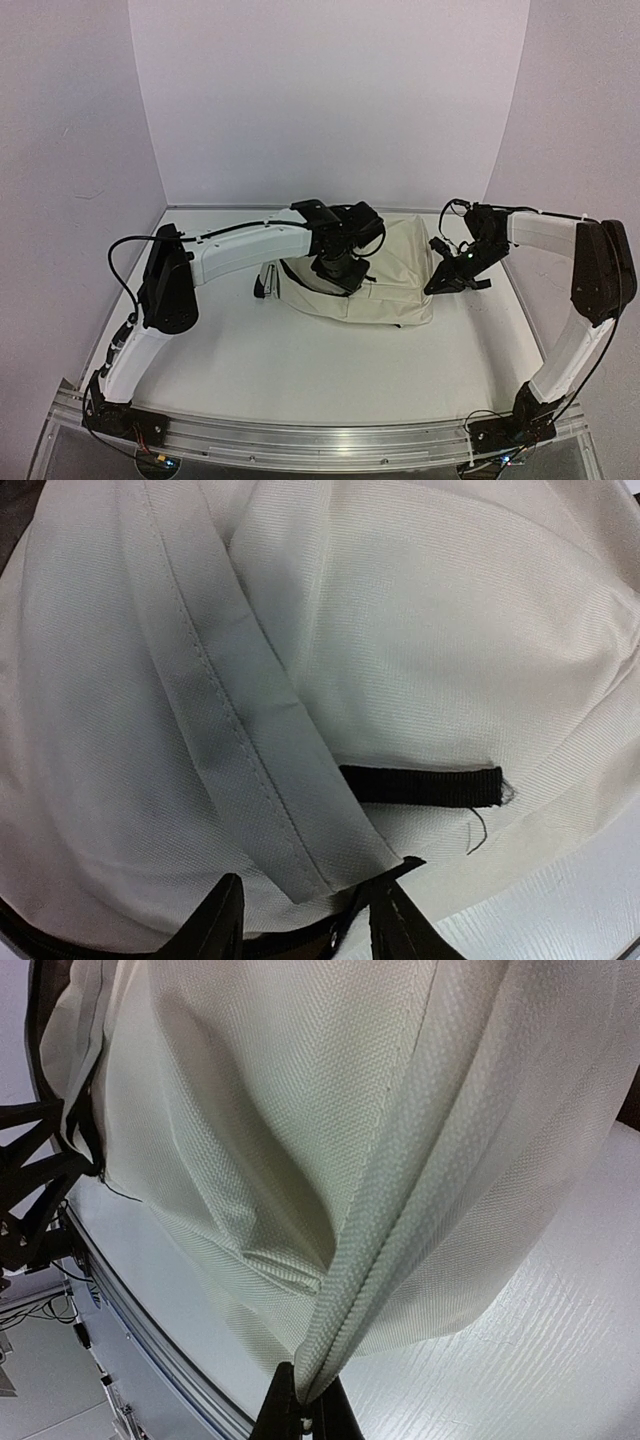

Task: Pack the student bag
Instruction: Zip the student bag at the center of the board.

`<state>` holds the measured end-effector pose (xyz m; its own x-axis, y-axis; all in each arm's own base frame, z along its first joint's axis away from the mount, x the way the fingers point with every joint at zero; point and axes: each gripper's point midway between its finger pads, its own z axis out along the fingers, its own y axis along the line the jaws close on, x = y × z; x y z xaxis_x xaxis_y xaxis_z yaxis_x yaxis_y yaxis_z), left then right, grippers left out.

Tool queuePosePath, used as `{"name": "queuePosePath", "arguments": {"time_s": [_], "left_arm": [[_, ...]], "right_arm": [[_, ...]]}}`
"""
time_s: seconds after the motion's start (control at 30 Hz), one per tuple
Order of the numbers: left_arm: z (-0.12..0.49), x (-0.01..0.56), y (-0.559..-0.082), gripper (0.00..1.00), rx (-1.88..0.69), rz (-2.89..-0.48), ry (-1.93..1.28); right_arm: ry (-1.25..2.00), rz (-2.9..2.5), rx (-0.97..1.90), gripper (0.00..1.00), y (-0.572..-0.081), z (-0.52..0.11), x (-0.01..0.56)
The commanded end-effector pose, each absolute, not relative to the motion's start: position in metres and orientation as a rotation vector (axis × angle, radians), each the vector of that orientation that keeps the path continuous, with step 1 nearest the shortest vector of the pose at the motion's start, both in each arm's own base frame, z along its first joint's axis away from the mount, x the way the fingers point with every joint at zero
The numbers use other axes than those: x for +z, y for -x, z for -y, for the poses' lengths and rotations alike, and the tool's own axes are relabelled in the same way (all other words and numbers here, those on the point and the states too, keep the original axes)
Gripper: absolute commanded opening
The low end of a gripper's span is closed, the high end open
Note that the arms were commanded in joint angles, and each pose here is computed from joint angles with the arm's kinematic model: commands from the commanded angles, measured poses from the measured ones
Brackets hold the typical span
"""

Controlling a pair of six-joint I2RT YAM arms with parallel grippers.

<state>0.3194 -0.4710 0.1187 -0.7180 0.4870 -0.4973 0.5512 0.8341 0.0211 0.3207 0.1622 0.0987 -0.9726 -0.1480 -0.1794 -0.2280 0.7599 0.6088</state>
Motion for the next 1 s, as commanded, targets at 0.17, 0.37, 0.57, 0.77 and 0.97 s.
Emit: {"name": "queuePosePath", "arguments": {"time_s": [0.17,0.37,0.57,0.77,0.97], "left_arm": [[0.504,0.136,-0.308,0.46,-0.397,-2.482,-0.822],[0.483,0.115,-0.323,0.50,-0.156,-2.503,-0.784],[0.477,0.098,-0.317,0.49,-0.076,-2.508,-0.853],[0.466,0.099,-0.316,0.40,-0.026,-2.526,-0.806],[0.460,0.134,-0.316,0.19,-0.094,-2.483,-0.746]], "right_arm": [[0.320,-2.802,1.023,0.00,-0.317,-0.166,0.112],[0.316,-2.806,1.018,0.00,-0.317,-0.166,0.112],[0.313,-2.812,1.008,0.00,-0.320,-0.165,0.110],[0.309,-2.823,0.947,0.00,-0.324,-0.161,0.107],[0.300,-2.841,0.820,0.00,-0.330,-0.149,0.102]]}}
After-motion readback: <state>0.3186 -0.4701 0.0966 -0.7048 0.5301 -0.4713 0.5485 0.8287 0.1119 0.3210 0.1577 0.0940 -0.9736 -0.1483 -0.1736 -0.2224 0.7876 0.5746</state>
